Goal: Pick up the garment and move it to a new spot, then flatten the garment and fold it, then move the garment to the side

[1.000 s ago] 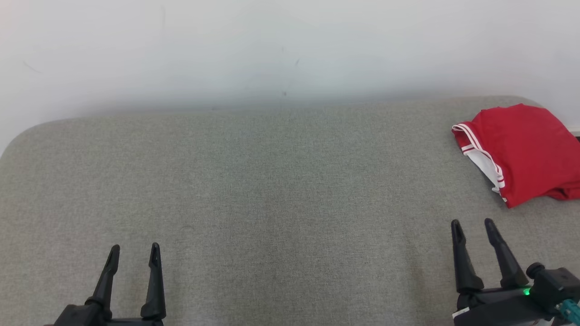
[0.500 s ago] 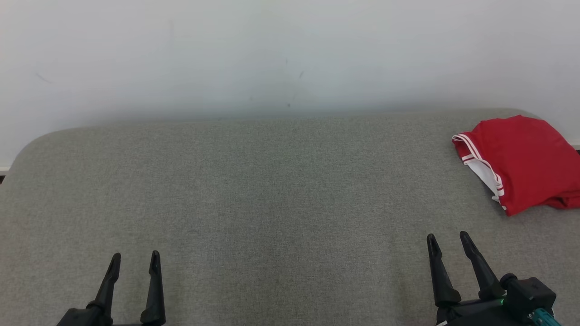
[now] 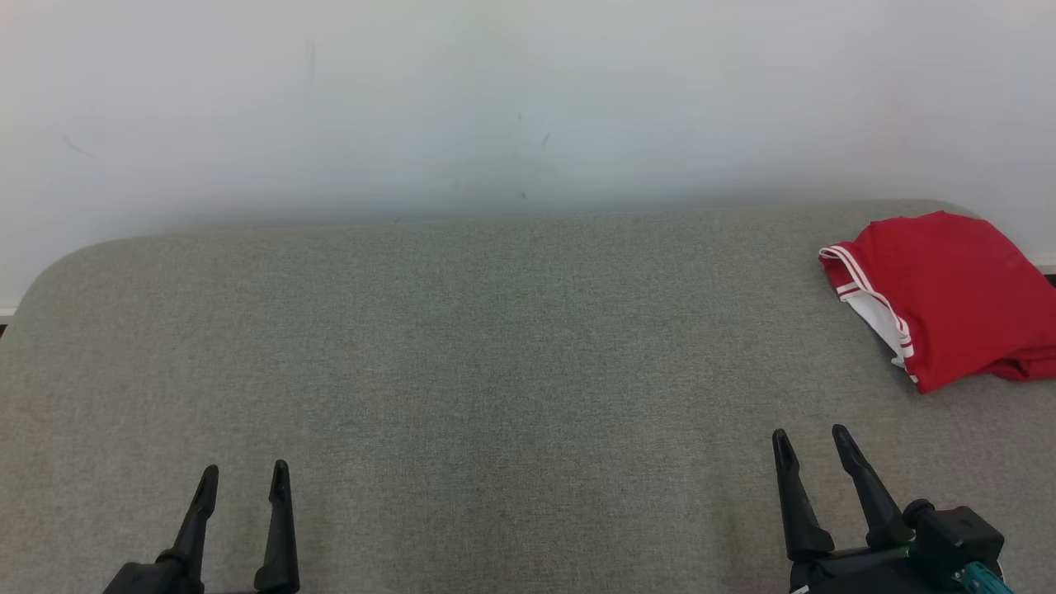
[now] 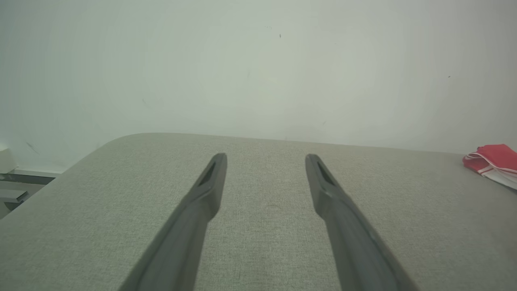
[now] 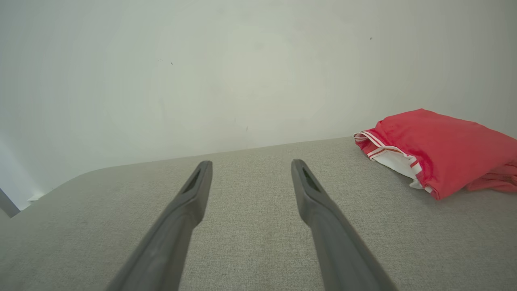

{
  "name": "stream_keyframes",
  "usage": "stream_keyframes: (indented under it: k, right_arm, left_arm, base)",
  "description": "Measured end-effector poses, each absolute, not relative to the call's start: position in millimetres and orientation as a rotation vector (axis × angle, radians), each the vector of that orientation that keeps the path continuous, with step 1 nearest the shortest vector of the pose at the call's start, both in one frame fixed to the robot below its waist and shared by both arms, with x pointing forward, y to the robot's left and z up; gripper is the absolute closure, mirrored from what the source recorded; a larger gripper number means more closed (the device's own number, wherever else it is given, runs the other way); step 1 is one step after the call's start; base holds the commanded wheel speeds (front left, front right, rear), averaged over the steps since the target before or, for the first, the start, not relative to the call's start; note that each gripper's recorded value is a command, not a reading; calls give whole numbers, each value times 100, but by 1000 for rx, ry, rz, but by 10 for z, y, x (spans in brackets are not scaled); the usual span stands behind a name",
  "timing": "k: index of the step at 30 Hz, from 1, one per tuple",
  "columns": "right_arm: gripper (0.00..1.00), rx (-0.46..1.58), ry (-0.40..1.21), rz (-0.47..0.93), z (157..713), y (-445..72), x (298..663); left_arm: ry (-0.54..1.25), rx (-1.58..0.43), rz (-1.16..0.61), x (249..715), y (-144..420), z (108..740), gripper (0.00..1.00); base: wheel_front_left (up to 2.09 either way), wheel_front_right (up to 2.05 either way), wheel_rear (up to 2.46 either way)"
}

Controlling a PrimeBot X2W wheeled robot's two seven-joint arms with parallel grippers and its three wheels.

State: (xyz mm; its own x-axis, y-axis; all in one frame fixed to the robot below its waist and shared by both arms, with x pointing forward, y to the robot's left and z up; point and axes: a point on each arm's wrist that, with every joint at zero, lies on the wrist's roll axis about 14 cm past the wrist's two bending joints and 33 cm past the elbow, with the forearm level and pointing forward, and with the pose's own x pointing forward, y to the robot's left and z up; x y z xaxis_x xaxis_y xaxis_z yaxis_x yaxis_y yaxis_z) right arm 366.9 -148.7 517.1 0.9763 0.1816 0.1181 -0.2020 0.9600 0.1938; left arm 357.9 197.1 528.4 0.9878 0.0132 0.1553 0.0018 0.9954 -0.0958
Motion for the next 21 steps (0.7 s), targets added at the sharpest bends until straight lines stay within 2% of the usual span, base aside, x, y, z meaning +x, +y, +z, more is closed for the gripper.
stream_keyframes:
  k: [21]
  right_arm:
    - [0,209,-100,182,5163,-1504,3678]
  left_arm:
    - [-156,-96,1,3607,1951,5286,0]
  base:
    - [0,0,0]
